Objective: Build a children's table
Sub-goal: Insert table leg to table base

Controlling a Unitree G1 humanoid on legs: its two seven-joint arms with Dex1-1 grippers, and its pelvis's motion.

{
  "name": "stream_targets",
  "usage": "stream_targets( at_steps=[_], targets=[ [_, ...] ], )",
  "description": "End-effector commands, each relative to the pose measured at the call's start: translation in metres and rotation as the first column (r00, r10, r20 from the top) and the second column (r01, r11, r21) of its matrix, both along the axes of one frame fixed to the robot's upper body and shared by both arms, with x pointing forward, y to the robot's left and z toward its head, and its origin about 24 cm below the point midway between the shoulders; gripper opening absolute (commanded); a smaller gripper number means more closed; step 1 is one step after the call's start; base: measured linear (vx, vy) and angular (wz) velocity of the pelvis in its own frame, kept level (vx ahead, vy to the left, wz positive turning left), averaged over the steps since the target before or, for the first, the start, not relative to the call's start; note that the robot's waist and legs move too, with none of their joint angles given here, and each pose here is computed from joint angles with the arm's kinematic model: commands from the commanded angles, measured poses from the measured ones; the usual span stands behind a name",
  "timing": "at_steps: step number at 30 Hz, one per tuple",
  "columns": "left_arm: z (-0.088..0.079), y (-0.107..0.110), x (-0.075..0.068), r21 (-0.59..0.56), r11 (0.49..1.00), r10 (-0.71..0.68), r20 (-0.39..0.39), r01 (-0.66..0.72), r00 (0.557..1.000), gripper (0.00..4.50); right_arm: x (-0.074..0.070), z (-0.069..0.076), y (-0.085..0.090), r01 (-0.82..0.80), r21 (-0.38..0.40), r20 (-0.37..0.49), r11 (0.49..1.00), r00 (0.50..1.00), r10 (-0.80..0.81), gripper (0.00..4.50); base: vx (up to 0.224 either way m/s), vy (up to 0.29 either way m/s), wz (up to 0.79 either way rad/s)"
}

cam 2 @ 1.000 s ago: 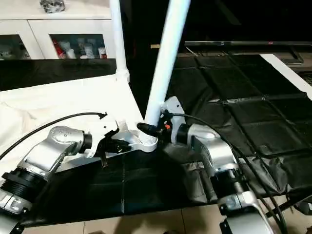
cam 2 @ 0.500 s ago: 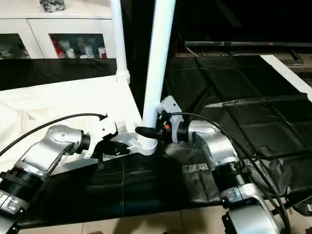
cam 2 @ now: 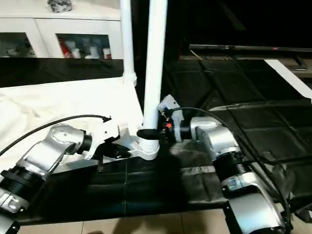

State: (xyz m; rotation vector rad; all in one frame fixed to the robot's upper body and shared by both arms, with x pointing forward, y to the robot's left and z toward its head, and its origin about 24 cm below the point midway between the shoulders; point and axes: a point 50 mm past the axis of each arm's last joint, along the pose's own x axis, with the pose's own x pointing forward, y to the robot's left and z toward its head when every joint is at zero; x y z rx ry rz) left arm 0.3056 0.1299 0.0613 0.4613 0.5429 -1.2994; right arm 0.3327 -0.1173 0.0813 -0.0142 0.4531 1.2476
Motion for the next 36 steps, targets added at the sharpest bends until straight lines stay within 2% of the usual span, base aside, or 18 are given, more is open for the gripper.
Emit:
stream_targets(
  at_steps=[1,8,12,16,21,23,26,30,32,36],
  targets=[
    [-0.006,0.000,0.000,0.035,0.999,0.000,-0.009,0.000,1.000,0.00,-0.010,-0.019,-0.006,-0.017,-0.047,-0.097,0.999,0.995,0.012,1.91,0.000,0.000,0.00],
    [-0.006,0.001,0.001,0.038,0.999,0.001,-0.006,0.000,1.000,0.00,-0.012,-0.020,-0.006,-0.019,-0.043,-0.104,0.999,0.994,0.015,1.91,0.000,0.000,0.00],
    [-0.004,0.001,0.002,0.030,1.000,0.002,-0.001,-0.002,1.000,0.00,-0.010,-0.021,-0.006,0.024,-0.007,-0.098,1.000,0.995,-0.024,1.91,0.000,0.000,0.00],
    [-0.003,0.001,0.005,0.018,1.000,0.021,0.008,-0.021,1.000,0.00,-0.009,-0.027,-0.011,0.119,0.051,-0.124,0.992,0.986,-0.112,1.91,0.000,0.000,0.00],
    [-0.002,0.001,0.006,0.009,0.999,0.032,0.012,-0.032,0.999,0.00,-0.010,-0.036,-0.017,0.196,0.072,-0.137,0.978,0.973,-0.185,1.91,0.000,0.000,0.00],
    [0.000,0.003,0.008,-0.006,0.998,0.056,0.018,-0.056,0.998,0.00,-0.015,-0.041,-0.019,0.237,0.122,-0.147,0.964,0.965,-0.218,1.91,0.000,0.000,0.00],
    [0.001,0.004,0.008,-0.016,0.997,0.071,0.020,-0.071,0.997,0.00,-0.018,-0.043,-0.020,0.262,0.154,-0.151,0.953,0.959,-0.239,1.91,0.000,0.000,0.00],
    [0.002,0.007,0.011,-0.035,0.994,0.109,0.031,-0.108,0.994,0.00,-0.031,-0.052,-0.023,0.322,0.222,-0.149,0.920,0.944,-0.294,1.91,0.000,0.000,0.00],
    [0.003,0.007,0.012,-0.040,0.992,0.122,0.034,-0.120,0.992,0.00,-0.038,-0.057,-0.024,0.337,0.229,-0.133,0.913,0.940,-0.313,1.91,0.000,0.000,0.00],
    [0.004,0.009,0.014,-0.048,0.988,0.148,0.044,-0.146,0.988,0.00,-0.050,-0.064,-0.026,0.361,0.218,-0.046,0.907,0.932,-0.360,1.90,0.000,0.000,0.00]
  ],
)
